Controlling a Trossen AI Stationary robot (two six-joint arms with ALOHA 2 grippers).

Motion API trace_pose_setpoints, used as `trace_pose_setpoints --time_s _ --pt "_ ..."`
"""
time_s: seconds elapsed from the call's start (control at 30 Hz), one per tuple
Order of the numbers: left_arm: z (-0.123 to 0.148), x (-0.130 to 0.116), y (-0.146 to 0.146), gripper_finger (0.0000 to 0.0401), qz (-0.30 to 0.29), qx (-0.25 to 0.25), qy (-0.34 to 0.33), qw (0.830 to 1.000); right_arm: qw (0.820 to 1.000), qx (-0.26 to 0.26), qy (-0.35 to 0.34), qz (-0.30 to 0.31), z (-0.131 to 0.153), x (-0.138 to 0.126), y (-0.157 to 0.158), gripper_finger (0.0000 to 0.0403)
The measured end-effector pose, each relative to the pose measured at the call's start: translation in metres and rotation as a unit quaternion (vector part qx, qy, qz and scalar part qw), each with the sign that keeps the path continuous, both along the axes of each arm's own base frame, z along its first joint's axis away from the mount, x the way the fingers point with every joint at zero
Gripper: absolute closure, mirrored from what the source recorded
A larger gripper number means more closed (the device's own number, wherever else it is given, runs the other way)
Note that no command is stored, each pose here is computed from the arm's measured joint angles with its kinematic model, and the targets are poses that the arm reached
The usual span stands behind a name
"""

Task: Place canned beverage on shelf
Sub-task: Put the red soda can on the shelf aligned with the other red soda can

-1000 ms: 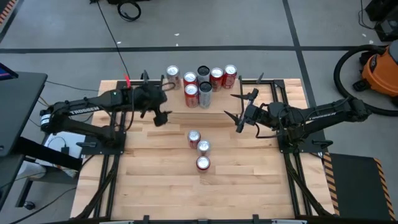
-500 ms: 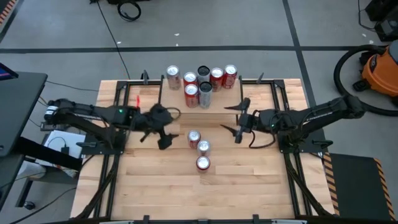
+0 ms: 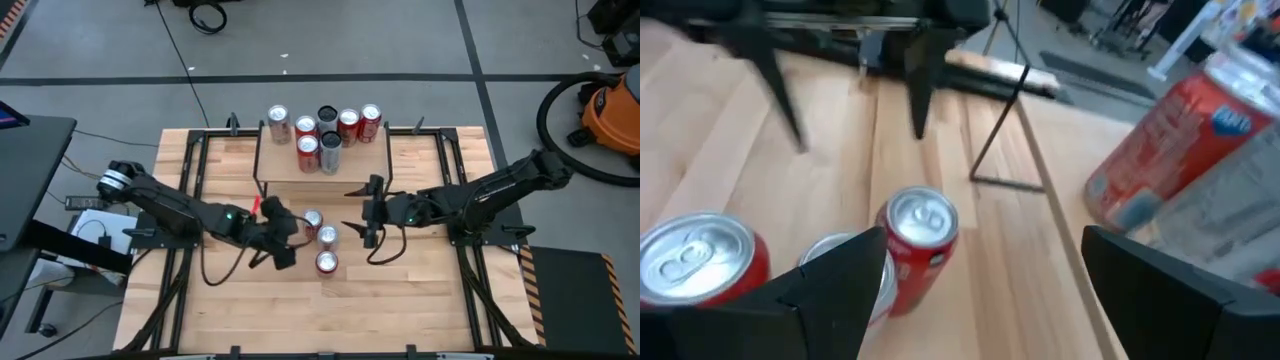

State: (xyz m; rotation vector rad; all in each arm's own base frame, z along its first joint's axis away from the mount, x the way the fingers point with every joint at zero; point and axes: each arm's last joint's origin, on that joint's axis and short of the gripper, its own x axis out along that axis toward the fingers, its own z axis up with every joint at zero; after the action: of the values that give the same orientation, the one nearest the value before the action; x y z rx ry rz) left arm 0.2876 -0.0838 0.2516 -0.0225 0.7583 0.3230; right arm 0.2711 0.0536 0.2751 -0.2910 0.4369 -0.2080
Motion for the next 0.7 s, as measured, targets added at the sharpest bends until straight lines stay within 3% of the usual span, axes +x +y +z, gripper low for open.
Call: trace_pose_setpoints --time_s 0.43,0.7 --pt "-0.007 0.016 0.014 0.0008 0.015 -0.014 -0.009 1.0 1.0 -0.001 0.001 0.0 0.008 -0.002 0.012 0.0055" --pt "-0.023 0.024 0.027 0.0008 0.013 0.013 0.03 0.999 1.0 -0.006 0.012 0.001 0.007 -0.003 0.012 0.0055"
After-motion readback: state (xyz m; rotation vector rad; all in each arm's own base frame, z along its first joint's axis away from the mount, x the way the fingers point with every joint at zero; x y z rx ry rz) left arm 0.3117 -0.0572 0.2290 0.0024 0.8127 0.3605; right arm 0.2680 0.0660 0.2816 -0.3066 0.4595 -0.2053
